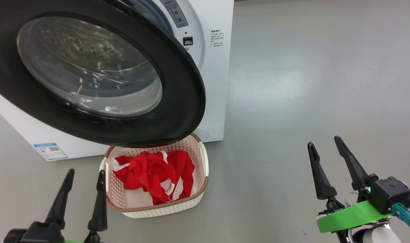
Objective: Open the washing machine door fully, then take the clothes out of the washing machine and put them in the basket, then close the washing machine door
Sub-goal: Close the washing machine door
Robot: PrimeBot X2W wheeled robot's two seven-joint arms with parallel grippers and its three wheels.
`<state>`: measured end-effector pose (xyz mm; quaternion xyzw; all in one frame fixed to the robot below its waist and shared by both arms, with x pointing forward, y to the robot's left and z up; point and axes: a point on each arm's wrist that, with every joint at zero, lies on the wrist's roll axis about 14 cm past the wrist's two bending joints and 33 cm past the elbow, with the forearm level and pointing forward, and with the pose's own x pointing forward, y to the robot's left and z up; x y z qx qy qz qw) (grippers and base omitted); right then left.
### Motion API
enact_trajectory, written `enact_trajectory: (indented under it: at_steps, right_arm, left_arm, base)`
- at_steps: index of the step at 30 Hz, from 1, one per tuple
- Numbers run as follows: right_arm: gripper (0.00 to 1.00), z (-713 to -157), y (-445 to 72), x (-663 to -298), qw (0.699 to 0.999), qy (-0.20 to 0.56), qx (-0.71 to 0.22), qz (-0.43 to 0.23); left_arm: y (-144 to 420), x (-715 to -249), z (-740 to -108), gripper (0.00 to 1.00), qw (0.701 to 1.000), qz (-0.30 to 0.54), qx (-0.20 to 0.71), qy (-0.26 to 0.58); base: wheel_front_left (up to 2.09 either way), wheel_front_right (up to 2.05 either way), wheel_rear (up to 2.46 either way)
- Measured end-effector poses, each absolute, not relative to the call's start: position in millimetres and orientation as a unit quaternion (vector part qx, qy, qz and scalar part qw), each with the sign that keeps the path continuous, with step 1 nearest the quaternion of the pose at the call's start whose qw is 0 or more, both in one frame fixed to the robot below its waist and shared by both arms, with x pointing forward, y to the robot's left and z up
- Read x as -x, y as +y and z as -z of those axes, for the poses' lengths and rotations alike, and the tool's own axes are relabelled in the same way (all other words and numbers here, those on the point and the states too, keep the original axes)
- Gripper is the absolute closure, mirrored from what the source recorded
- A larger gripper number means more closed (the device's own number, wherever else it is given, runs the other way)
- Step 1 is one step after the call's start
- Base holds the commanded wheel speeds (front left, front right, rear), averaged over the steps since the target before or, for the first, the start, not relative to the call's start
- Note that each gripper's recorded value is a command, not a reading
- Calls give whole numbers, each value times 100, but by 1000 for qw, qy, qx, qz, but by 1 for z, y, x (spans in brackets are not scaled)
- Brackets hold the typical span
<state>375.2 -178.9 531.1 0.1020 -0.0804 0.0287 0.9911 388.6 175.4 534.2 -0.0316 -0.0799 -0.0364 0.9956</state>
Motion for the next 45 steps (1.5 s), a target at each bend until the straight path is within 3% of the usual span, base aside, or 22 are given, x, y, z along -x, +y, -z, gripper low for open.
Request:
enact_trajectory:
  at_steps: [16, 17, 18, 20, 21, 30, 45]
  right_arm:
    - [0, -526, -175, -373, 991, -73, -107, -34]
    - [6, -526, -174, -373, 991, -72, -108, -35]
    - [23, -525, -173, -374, 991, -71, -108, -36]
    - [82, -524, -170, -374, 991, -69, -108, -39]
    - [100, -523, -168, -375, 991, -67, -109, -42]
    - [100, -499, -146, -387, 991, -26, -107, -73]
    - [100, -509, -53, -448, 970, -13, -87, -227]
  left_arm:
    - [172, -385, -527, 0, 996, 40, 24, -70]
    - [172, -385, -526, 0, 996, 43, 25, -68]
    - [172, -385, -525, 0, 997, 42, 26, -67]
    - [172, -384, -524, 0, 997, 41, 27, -66]
    - [172, -384, -523, 0, 997, 40, 28, -64]
    - [169, -381, -517, 0, 997, 43, 37, -55]
    - [181, -380, -510, 0, 998, 18, 46, -45]
  base:
    - [0, 0, 0]
    - [0, 0, 0]
    - [0, 0, 0]
    - [0, 0, 0]
    - [0, 0, 0]
    - [0, 0, 0]
    - [0, 0, 0]
